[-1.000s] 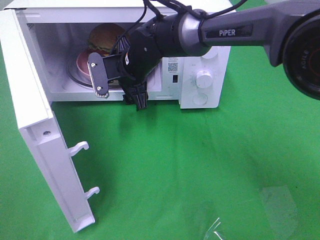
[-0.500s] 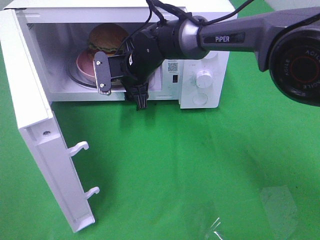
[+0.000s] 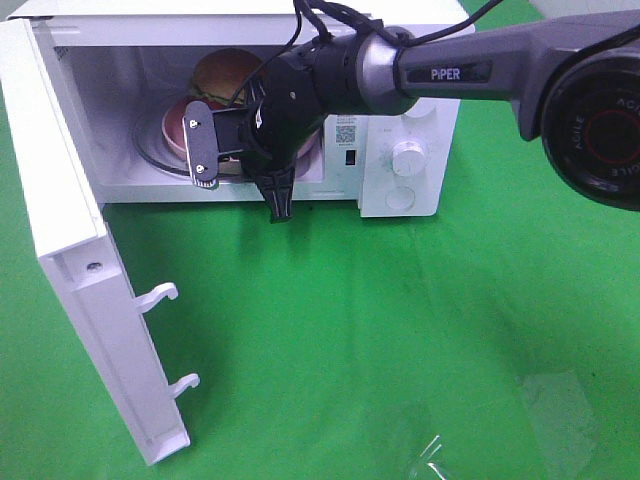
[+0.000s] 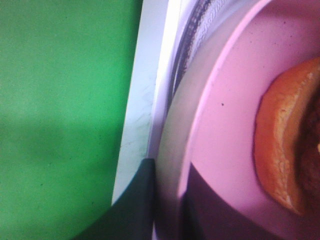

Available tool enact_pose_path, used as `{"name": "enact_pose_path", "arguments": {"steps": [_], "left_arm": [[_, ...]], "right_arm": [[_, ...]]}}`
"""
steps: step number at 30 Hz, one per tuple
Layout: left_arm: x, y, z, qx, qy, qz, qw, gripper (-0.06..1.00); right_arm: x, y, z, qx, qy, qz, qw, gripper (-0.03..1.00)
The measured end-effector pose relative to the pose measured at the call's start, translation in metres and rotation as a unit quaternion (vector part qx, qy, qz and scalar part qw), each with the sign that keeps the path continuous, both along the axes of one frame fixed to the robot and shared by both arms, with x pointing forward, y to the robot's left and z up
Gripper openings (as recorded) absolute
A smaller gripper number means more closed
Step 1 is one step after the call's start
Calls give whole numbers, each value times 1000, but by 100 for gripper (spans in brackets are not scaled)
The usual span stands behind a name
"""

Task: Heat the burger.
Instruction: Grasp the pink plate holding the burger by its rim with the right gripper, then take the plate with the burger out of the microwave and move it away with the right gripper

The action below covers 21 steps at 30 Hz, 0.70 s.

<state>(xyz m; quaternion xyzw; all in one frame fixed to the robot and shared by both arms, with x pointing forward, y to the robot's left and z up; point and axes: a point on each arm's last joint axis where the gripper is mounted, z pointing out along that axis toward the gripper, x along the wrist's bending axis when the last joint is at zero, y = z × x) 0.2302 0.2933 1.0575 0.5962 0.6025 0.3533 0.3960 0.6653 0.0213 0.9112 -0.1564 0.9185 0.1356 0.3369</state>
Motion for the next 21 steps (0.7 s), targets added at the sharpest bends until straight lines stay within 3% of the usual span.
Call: {"name": "enact_pose_path", "arguments": {"steps": [21], "left_arm": [[0, 0, 0, 0, 0, 0, 1000, 98]], "right_arm": [[-12, 0, 9, -37, 10, 31, 999, 13]]}}
